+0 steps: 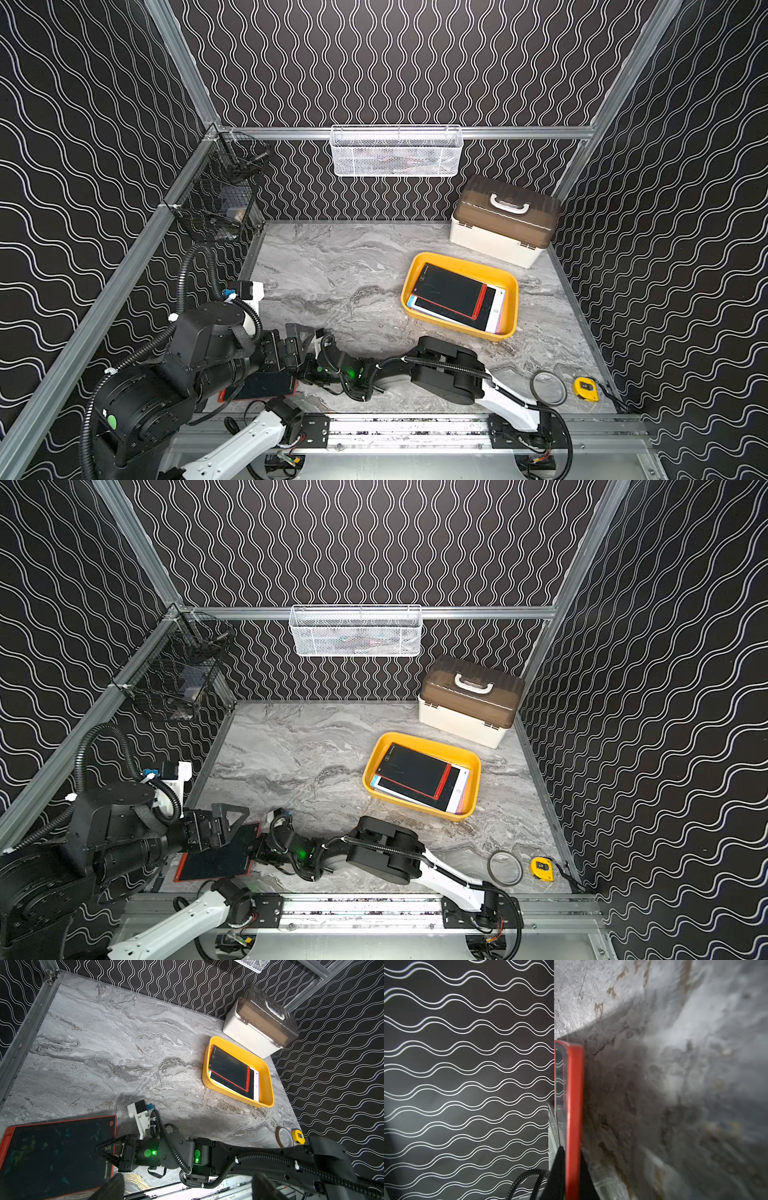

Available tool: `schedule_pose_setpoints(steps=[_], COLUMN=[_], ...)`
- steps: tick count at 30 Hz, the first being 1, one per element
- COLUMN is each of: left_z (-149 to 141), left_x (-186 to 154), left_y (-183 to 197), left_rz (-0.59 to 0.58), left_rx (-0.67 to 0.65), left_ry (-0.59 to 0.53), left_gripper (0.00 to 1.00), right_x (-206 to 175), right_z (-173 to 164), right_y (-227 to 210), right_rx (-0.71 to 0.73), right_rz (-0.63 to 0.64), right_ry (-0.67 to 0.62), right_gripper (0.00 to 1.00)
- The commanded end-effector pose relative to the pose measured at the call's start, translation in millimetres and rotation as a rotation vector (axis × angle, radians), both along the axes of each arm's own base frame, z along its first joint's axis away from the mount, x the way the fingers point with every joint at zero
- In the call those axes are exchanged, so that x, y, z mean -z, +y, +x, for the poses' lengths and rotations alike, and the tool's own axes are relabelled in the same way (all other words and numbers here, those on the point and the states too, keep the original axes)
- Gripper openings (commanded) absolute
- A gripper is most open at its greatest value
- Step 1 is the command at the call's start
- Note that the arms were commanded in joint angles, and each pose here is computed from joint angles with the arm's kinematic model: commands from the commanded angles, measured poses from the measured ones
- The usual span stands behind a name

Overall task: Take out the writing tablet from the storage box
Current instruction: Place the writing tablet at the corner of the board.

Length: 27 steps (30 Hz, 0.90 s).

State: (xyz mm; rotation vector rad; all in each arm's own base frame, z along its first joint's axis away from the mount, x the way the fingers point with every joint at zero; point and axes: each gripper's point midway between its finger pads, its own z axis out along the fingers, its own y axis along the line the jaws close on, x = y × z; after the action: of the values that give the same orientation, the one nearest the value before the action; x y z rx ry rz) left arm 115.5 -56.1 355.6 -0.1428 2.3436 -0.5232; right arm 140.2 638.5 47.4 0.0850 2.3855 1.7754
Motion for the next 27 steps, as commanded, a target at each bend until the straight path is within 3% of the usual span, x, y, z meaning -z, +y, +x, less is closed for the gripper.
schedule_pose_setpoints(steps=[1,8,19,27], left_z=[-2.5,-4.4,-2.4,-2.1], left_x=[2.8,4.5,3.6,2.9], left_y=[4.9,5.5,4.9,5.5], left_rz=[0.011,0.006,0.015,0.015], left_rx=[-0.02,-0.021,-0.014,-0.016], left_ry=[0.009,0.011,0.003,-0.006], left_gripper=[0.99,0.99,0.99,0.99], right_x=[8.8,13.6,14.8,17.3], right_z=[-0.5,-4.6,-5.2,-9.1], right_y=[-2.7,-6.0,-15.0,-17.3], right_rx=[0.028,0.027,0.028,0.004], right_rz=[-0.028,-0.088,-0.188,-0.268], right_ry=[0.025,0.012,0.009,0.022], right_gripper=[0.13,0.31,0.44,0.47])
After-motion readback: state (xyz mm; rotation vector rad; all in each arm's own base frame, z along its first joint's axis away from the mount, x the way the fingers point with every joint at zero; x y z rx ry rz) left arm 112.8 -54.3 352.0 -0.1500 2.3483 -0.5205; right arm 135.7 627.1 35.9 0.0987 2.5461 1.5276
